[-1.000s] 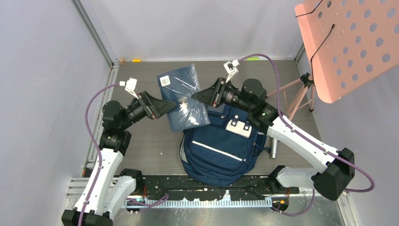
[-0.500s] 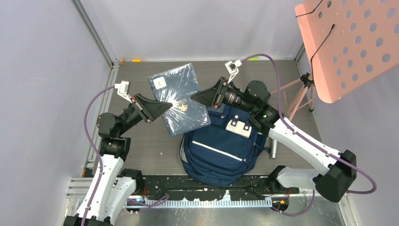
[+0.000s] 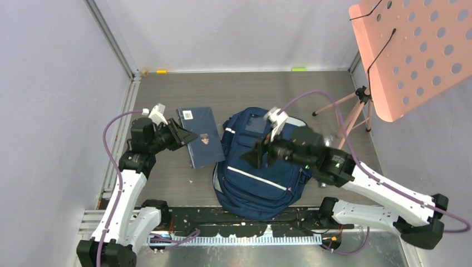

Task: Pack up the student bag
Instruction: Pick up the book from the center of the board, then place the book in the student bag.

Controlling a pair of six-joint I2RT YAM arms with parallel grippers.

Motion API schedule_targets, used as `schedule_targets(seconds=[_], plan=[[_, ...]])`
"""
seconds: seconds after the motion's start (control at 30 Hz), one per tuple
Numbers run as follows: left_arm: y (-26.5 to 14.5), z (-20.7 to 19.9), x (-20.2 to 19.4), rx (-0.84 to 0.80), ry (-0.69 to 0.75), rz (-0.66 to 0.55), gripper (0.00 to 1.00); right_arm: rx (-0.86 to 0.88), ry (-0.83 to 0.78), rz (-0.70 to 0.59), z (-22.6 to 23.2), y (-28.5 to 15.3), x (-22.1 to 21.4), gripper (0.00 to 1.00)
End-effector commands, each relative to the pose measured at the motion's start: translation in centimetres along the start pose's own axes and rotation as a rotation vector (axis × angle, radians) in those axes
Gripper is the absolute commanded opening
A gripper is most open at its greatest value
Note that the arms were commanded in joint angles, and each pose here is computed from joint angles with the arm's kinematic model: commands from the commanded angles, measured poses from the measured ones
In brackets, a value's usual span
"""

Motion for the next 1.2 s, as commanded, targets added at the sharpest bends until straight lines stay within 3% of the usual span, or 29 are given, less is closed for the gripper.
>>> schedule_targets(seconds=[0.0, 0.13, 0.37, 0.83, 0.9, 0.93, 1.0, 1.07, 1.17], plan=[[-0.7, 0.7, 2.6, 0.038, 0.068, -0.082, 0.0, -0.218, -0.183, 0.16, -2.8, 1.0, -6.2, 0.71], [-1.2, 3.2, 2.6, 0.104, 0.002, -0.076, 0.0, -0.3, -0.318, 0.25, -2.6, 2.6, -10.0, 0.7], [-1.7, 4.2, 1.5, 0.136, -0.007, -0.047, 0.0, -0.401, -0.51, 0.332, -2.7, 4.5, -13.4, 0.72], [-2.0, 3.8, 1.6, 0.121, 0.014, -0.027, 0.0, -0.681, -0.678, 0.368, -6.6, 6.2, -18.0, 0.75], [-2.0, 3.6, 1.6, 0.104, 0.025, -0.02, 0.0, -0.771, -0.701, 0.308, -7.2, 6.1, -17.2, 0.66], [-2.0, 3.5, 1.6, 0.093, 0.026, -0.013, 0.0, -0.817, -0.718, 0.263, -7.4, 5.8, -16.4, 0.45], [-1.9, 3.2, 1.5, 0.066, 0.026, 0.002, 0.0, -0.843, -0.714, 0.207, -7.2, 5.8, -15.3, 0.2], [-1.8, 3.1, 1.3, 0.047, 0.015, 0.015, 0.0, -0.843, -0.686, 0.171, -6.8, 5.7, -14.0, 0.04], [-1.9, 2.9, 0.9, 0.026, 0.015, 0.024, 0.0, -0.843, -0.622, 0.115, -6.5, 5.2, -11.2, 0.01]])
Point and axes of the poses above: each gripper's point midway between its finger pads, its own y axis out along the fingers, its own z axis along the line the jaws close on, x = y × z, the point moved 5 cm from there along -y, back along the fingers, and after that the axes turned 13 degrees about y, right-handed, at the moved point
